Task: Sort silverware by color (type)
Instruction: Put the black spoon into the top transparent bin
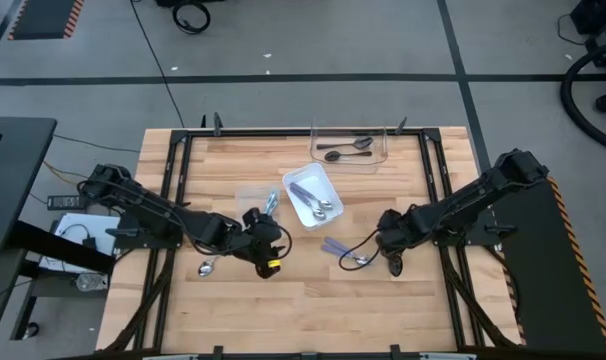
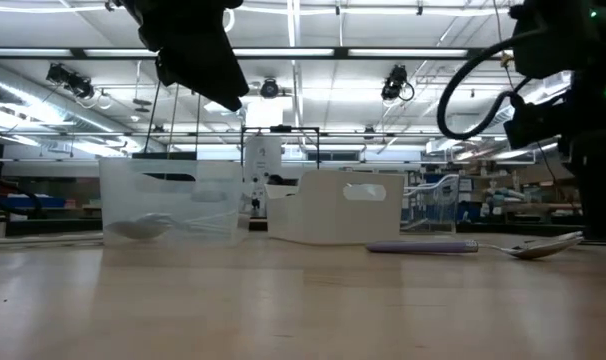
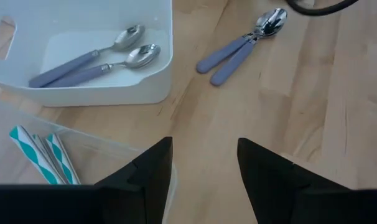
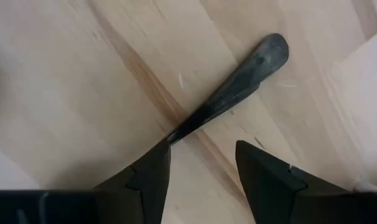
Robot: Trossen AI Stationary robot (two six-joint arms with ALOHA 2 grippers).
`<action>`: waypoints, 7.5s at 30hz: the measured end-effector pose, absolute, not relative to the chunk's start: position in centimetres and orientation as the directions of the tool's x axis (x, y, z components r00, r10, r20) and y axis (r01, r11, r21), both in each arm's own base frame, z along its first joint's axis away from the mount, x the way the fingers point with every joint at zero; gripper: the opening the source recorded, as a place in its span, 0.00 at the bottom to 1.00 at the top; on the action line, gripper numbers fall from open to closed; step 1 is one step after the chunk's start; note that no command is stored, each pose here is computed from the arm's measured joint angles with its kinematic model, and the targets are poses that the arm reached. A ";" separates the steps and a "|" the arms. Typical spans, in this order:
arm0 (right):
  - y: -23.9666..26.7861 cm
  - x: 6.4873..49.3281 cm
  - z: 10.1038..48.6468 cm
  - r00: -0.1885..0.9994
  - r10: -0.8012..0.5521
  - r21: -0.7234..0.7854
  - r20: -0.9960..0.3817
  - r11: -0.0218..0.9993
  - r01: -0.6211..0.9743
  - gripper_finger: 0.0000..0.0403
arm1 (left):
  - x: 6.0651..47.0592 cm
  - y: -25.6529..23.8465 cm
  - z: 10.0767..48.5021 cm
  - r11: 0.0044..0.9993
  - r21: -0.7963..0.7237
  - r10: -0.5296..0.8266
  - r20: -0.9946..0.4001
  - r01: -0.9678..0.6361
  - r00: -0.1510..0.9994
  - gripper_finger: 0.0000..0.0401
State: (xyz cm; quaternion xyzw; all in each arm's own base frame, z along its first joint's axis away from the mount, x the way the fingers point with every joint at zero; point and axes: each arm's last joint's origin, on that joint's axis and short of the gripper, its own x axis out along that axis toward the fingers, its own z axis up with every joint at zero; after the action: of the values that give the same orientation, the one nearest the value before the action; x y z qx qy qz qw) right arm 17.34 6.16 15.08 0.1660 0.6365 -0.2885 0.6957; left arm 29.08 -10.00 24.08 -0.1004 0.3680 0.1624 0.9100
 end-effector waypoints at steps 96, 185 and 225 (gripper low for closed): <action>9.9 19.0 14.6 0.275 -0.041 0.123 -0.961 0.825 0.551 0.37 | 28.7 -10.4 23.9 0.936 -0.041 0.216 -0.717 -0.349 0.663 0.47; -6.0 21.2 24.9 0.468 -0.278 -0.087 -0.839 0.917 0.388 0.06 | 29.2 -12.9 25.8 0.874 -0.138 0.362 -0.455 -0.466 0.814 0.47; -19.4 25.1 19.3 0.313 -0.520 -0.353 -0.795 0.816 0.458 0.20 | 28.6 -14.1 25.8 0.880 -0.178 0.321 -0.462 -0.441 0.827 0.47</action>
State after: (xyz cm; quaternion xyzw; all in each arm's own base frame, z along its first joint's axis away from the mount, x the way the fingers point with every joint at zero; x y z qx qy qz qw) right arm 25.05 -19.44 19.30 -0.0307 0.5023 -0.3018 0.8097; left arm 28.56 -14.11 25.78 -0.1398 0.2143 0.2014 0.9455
